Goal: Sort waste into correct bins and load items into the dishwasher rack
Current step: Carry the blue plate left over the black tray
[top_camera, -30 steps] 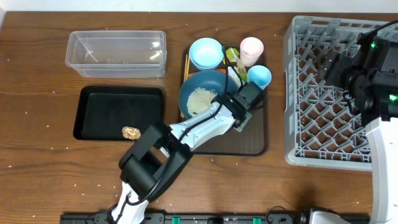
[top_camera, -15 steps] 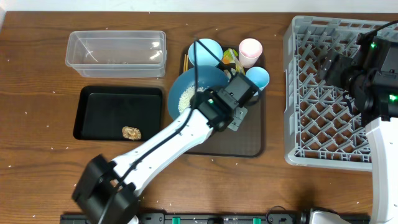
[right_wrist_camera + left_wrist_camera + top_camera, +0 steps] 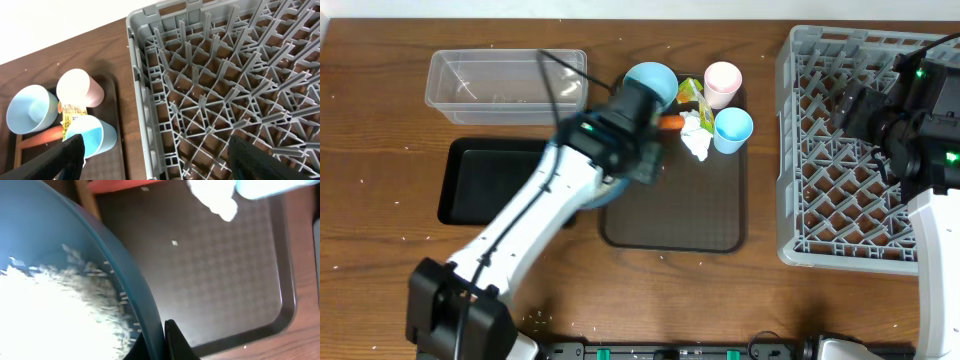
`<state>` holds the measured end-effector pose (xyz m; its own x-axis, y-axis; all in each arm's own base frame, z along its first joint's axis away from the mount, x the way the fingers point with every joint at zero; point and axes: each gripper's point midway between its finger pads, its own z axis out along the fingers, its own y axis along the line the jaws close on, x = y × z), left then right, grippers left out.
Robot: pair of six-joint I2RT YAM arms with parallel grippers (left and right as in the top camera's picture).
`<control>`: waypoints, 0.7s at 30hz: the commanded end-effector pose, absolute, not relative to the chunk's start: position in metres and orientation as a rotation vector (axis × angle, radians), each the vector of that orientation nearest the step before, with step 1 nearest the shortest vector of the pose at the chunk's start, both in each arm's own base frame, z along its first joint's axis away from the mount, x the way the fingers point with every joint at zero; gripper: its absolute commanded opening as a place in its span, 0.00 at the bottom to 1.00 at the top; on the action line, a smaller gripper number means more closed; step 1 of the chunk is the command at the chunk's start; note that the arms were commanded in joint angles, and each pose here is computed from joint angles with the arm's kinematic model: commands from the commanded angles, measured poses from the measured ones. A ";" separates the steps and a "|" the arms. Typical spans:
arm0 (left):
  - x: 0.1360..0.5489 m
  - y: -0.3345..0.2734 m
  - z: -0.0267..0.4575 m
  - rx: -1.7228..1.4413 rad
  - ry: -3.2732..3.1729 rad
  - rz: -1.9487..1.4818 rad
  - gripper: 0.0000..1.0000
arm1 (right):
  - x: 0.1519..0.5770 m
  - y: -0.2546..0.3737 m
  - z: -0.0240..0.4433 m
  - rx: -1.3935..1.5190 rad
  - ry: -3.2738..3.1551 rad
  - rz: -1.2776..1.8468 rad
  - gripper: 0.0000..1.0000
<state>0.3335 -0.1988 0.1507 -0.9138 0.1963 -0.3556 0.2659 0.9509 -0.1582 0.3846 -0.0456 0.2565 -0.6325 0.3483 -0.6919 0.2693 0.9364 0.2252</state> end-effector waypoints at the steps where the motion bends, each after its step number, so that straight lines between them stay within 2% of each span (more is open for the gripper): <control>1: 0.337 -0.188 0.162 0.278 2.769 -0.469 0.06 | 0.385 -0.049 0.263 0.445 2.272 0.120 0.84; 21: 0.355 -0.133 0.202 0.050 2.633 -1.125 0.06 | 0.385 -0.049 0.262 0.441 2.275 0.118 0.85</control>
